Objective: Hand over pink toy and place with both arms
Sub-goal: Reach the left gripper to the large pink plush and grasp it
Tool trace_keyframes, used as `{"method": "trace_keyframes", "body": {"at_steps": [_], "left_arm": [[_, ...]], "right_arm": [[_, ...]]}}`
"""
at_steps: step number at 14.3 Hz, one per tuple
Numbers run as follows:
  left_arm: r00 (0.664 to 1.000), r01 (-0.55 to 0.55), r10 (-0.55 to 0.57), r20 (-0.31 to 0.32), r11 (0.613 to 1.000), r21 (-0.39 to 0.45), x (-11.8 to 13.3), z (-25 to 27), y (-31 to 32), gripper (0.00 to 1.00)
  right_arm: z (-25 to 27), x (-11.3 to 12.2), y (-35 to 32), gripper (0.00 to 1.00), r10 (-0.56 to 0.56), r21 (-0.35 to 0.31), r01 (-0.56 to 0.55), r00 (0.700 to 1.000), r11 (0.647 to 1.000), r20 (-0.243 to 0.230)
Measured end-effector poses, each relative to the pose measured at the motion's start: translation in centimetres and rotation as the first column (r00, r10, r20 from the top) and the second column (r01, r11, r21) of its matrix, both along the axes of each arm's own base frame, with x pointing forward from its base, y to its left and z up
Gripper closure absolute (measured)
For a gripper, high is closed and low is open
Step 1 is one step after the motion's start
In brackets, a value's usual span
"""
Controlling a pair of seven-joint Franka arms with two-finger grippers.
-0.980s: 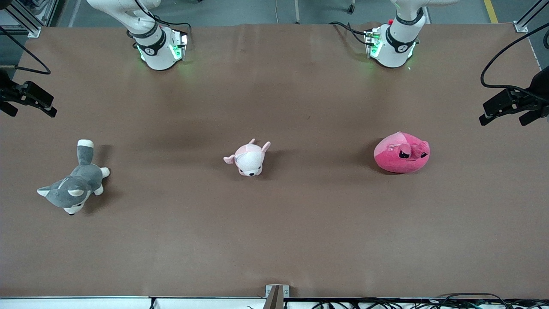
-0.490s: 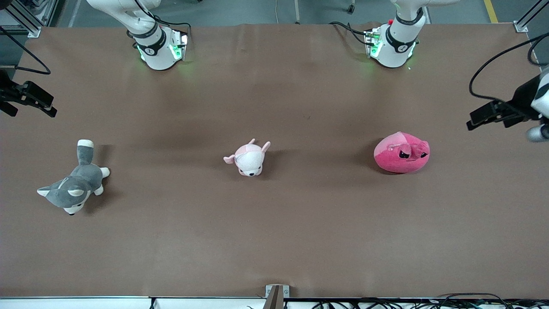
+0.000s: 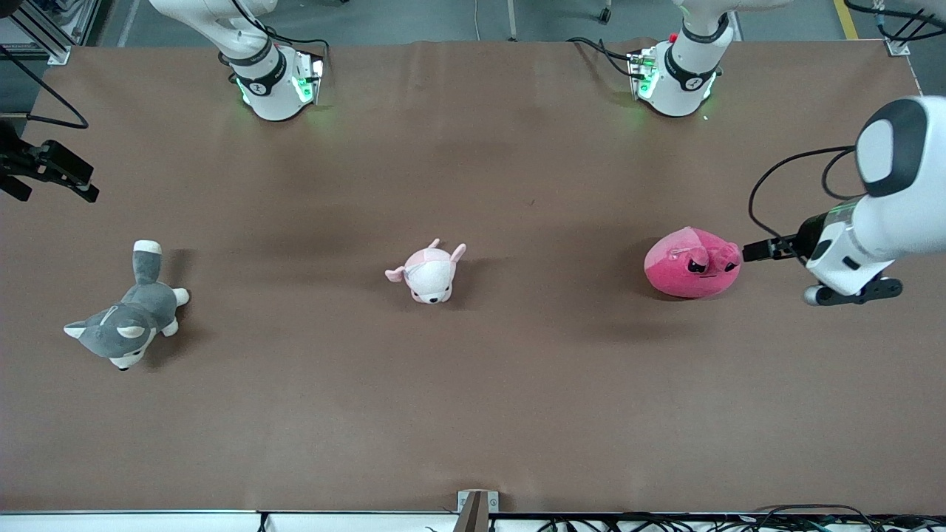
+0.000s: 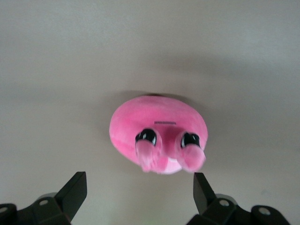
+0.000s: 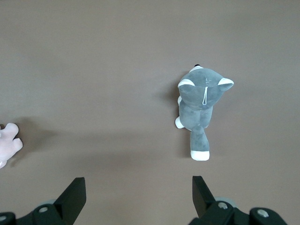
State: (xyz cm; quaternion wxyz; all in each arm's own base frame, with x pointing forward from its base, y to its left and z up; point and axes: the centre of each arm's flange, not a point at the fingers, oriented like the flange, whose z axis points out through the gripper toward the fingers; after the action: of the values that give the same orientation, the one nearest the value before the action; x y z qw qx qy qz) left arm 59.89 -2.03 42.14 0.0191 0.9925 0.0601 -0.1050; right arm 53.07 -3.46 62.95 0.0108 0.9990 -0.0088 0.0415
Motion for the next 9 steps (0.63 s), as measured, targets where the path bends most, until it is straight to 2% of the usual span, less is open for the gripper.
{"method": "trace_keyframes", "body": {"at_steps": [4,8,9], "left_arm": [[1.0,-0.009,0.009,-0.008,1.0,0.004,-0.6,-5.2,0.0,0.0],[0.999,-0.013,0.013,-0.035,1.0,0.006,-1.6,-7.3,0.0,0.01],[0.999,-0.014,0.015,-0.04,1.0,0.007,-1.7,-7.6,0.0,0.05]], "right_arm": [[-1.3,0.7,0.5,0.0,0.009,-0.001,-0.009,1.0,1.0,-0.027],[-2.0,0.8,0.7,0.0,0.012,0.0,-0.012,0.998,1.0,-0.058],[-2.4,0.8,0.8,0.0,0.013,0.0,-0.013,0.997,1.0,-0.071]]}}
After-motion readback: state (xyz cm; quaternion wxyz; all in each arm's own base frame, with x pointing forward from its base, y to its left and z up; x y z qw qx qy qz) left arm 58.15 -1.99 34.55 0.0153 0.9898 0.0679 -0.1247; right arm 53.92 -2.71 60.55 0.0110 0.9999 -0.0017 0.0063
